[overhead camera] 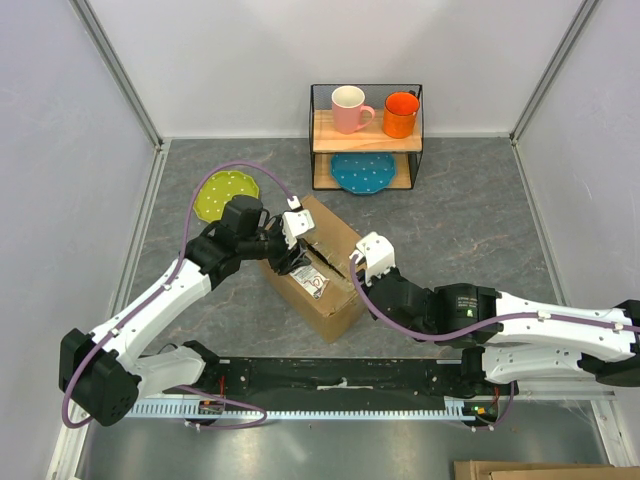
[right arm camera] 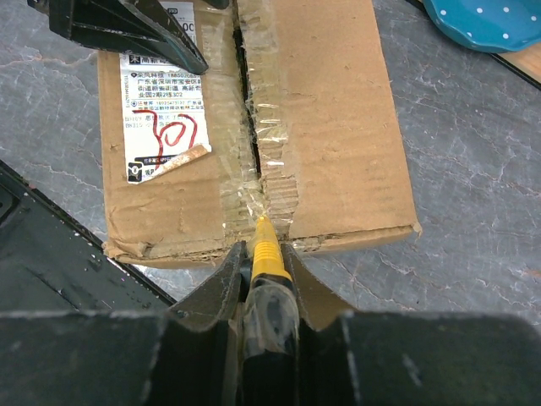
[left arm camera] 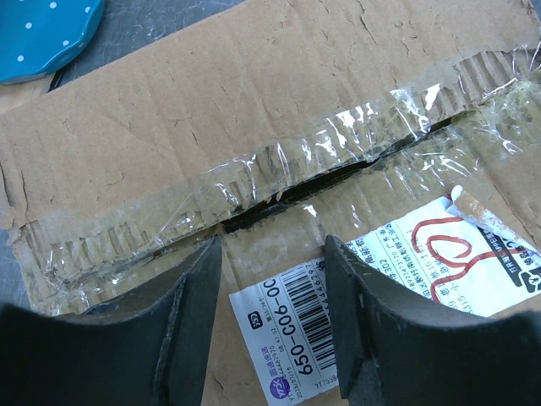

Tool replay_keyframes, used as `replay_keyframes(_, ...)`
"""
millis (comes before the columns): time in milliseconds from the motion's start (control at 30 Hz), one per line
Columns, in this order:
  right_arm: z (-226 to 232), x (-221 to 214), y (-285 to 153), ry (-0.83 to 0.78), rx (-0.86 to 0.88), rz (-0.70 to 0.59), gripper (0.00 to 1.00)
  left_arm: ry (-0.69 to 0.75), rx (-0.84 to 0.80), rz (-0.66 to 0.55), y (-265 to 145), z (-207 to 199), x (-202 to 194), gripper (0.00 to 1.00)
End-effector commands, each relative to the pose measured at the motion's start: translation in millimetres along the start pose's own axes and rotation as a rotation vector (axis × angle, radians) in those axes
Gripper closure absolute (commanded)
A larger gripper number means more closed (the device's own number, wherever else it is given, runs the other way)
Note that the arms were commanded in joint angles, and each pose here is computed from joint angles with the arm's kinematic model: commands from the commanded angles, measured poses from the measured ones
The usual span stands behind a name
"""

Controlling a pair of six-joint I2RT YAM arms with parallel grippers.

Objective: Unpack the express box
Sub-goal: Cut the express box at the center of the board.

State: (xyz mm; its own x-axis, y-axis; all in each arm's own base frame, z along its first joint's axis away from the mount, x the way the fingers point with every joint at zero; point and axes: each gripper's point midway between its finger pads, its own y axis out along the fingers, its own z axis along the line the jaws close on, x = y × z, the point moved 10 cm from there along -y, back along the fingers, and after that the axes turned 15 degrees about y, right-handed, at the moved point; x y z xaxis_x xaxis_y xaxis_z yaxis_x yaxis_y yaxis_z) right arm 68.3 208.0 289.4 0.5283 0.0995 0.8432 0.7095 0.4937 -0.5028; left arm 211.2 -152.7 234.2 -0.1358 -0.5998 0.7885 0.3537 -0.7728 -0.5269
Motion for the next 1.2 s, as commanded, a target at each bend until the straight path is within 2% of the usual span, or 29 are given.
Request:
replay_keyframes(0,-14,-26,-8,-0.131,-0.036,0.187,1.00,-0.037,0.095,0.382,-6,-3,-57,0.42)
replay_keyframes(533,-25,-28,-22,-0.123,-0.064,0.249,1.00,0.045,0.207,0.458,-9,17,-56,0.42)
replay_keyframes(900,-28,-25,-29,-0.104,-0.070,0.240,1.00,0.060,0.240,0.482,-15,26,-60,0.41)
replay_keyframes(1167,-36,-8,-52,-0.040,-0.054,0.217,1.00,0.068,0.258,0.511,-17,32,-67,0.40)
